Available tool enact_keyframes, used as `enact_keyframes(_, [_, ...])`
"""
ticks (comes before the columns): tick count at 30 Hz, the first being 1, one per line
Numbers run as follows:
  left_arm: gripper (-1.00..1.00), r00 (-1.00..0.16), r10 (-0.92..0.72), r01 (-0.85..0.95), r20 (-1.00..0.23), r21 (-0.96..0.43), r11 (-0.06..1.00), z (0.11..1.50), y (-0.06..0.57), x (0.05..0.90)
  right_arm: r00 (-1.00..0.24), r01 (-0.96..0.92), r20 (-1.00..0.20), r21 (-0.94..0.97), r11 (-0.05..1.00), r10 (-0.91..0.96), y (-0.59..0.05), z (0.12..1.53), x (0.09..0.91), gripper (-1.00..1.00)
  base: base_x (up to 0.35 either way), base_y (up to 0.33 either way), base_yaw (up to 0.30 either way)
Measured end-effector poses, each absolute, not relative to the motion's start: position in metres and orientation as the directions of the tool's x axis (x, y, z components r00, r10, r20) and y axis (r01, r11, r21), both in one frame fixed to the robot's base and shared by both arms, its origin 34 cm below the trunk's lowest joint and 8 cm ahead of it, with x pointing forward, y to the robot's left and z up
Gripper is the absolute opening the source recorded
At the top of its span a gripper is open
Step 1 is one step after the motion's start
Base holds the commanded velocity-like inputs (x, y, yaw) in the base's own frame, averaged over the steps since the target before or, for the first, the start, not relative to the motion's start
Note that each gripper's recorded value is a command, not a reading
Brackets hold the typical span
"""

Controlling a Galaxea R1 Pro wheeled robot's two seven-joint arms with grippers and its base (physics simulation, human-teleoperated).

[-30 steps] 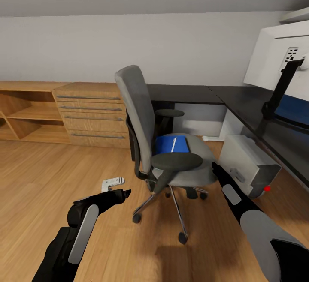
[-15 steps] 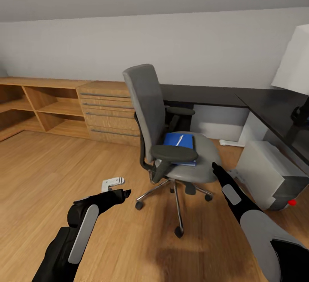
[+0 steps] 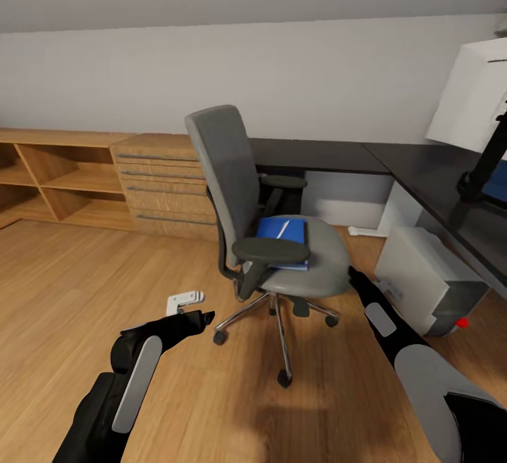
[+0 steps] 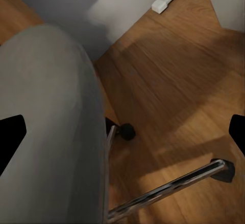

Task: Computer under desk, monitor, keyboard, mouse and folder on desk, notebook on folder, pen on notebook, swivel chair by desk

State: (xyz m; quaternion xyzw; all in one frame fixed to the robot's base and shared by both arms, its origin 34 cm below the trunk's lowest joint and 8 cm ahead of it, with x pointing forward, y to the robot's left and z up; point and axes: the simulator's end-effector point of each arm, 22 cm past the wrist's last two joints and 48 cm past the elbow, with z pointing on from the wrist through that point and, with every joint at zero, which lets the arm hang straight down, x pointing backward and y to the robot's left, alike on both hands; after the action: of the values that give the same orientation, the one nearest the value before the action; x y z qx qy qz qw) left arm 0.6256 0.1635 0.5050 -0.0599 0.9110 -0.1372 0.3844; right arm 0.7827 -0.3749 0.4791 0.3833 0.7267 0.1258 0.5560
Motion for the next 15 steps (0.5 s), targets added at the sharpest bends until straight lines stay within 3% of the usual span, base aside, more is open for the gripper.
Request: enact_keyframes(15, [1.0, -0.694, -0.231, -0.017, -0.682, -0.304, 0.952, 0.505, 0.1656, 0.6267, -0.093, 0.424, -0.712, 0.604, 0.675, 0.696, -0.3761, 0.4749, 0.78, 1.0, 0.0, 0.0, -0.01])
